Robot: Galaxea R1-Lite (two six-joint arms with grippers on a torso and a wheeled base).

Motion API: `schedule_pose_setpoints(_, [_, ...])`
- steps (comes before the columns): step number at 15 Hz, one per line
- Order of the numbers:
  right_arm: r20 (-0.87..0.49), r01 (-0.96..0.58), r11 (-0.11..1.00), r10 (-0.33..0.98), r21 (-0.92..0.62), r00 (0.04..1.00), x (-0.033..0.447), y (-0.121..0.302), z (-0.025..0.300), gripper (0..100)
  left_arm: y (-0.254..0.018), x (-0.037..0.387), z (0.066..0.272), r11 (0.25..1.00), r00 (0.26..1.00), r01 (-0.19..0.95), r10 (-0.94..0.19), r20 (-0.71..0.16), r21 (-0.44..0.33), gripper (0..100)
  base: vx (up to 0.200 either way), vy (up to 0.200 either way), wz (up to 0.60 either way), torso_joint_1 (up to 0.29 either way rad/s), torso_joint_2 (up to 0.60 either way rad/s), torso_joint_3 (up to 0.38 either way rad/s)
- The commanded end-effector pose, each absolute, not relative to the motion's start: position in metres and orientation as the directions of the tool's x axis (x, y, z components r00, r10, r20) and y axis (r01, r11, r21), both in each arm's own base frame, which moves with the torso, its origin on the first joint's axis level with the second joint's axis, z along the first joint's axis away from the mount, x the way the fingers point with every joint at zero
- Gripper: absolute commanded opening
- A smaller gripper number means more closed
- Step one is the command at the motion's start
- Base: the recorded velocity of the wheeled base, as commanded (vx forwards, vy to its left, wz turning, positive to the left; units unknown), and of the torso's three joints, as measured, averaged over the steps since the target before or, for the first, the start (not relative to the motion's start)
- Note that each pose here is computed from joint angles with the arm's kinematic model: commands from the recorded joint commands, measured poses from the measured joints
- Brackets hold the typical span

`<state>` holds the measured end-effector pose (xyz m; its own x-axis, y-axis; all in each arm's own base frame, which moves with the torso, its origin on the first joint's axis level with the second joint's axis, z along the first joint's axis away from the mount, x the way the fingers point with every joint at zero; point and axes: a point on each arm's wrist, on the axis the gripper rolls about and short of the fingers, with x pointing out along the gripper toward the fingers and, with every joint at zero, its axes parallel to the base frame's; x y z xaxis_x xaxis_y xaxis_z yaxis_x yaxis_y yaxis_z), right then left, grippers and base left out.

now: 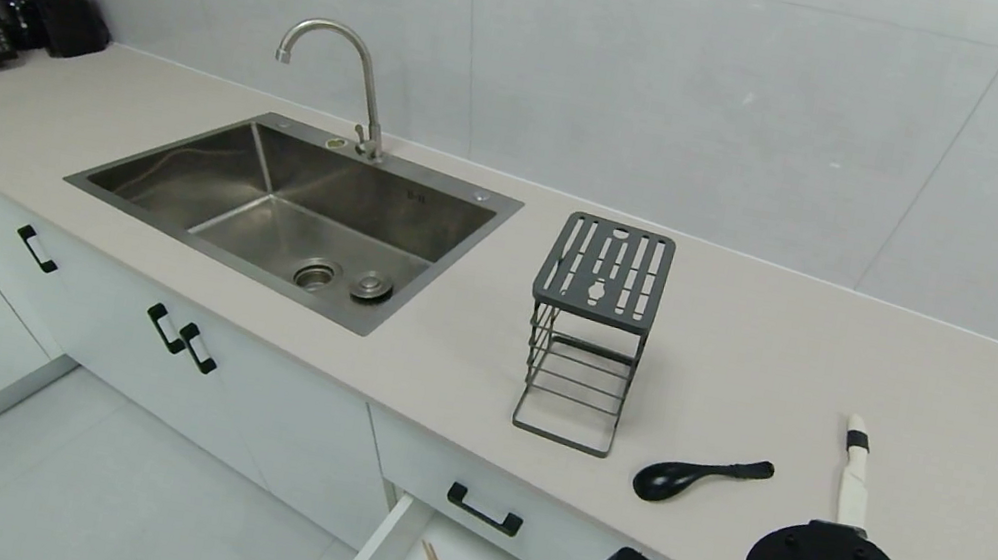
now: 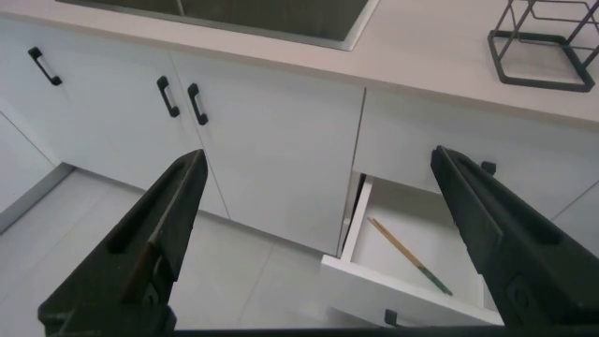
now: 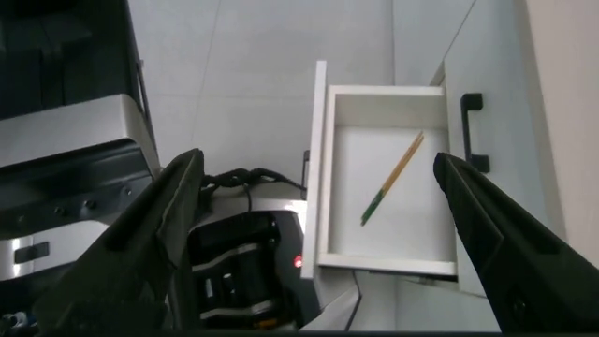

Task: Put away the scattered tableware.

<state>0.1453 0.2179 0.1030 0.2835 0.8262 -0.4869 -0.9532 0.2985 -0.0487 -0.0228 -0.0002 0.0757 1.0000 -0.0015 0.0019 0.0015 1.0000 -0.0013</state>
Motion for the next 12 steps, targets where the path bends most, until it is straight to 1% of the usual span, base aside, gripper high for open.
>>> schedule_pose_setpoints(1, [-0.507, -0.949, 0.314, 0.814, -0.025, 0.282, 0.145, 0.217, 0.097, 100, 0.000, -0.023, 0.076, 1.000, 1.000, 0.002, -0.002, 0.003, -0.002, 100, 0.000, 0.000, 0.00, 0.000, 0.00, 0.000])
schedule_pose_setpoints(3, [-0.496, -0.940, 0.340, 0.812, -0.025, 0.307, 0.147, 0.216, 0.100, 100, 0.000, -0.023, 0.076, 1.000, 1.000, 0.002, -0.002, 0.003, -0.002, 100, 0.000, 0.000, 0.00, 0.000, 0.00, 0.000])
schedule_pose_setpoints(5, [-0.502, -0.920, 0.390, 0.791, -0.027, 0.350, 0.148, 0.214, 0.100, 100, 0.000, -0.023, 0.076, 1.000, 1.000, 0.002, -0.002, 0.003, -0.002, 100, 0.000, 0.000, 0.00, 0.000, 0.00, 0.000])
schedule_pose_setpoints(9, [-0.502, -0.854, 0.517, 0.724, -0.059, 0.473, 0.167, 0.201, 0.101, 100, 0.000, -0.023, 0.076, 1.000, 1.000, 0.002, -0.002, 0.003, -0.002, 100, 0.000, 0.000, 0.00, 0.000, 0.00, 0.000])
schedule_pose_setpoints(10, [-0.495, -0.802, 0.592, 0.674, -0.082, 0.548, 0.178, 0.195, 0.103, 100, 0.000, -0.023, 0.076, 1.000, 1.000, 0.002, -0.002, 0.003, -0.002, 100, 0.000, 0.000, 0.00, 0.000, 0.00, 0.000])
schedule_pose_setpoints(12, [-0.491, -0.780, 0.621, 0.656, -0.082, 0.573, 0.184, 0.190, 0.104, 100, 0.000, -0.023, 0.076, 1.000, 1.000, 0.002, -0.002, 0.003, -0.002, 100, 0.000, 0.000, 0.00, 0.000, 0.00, 0.000])
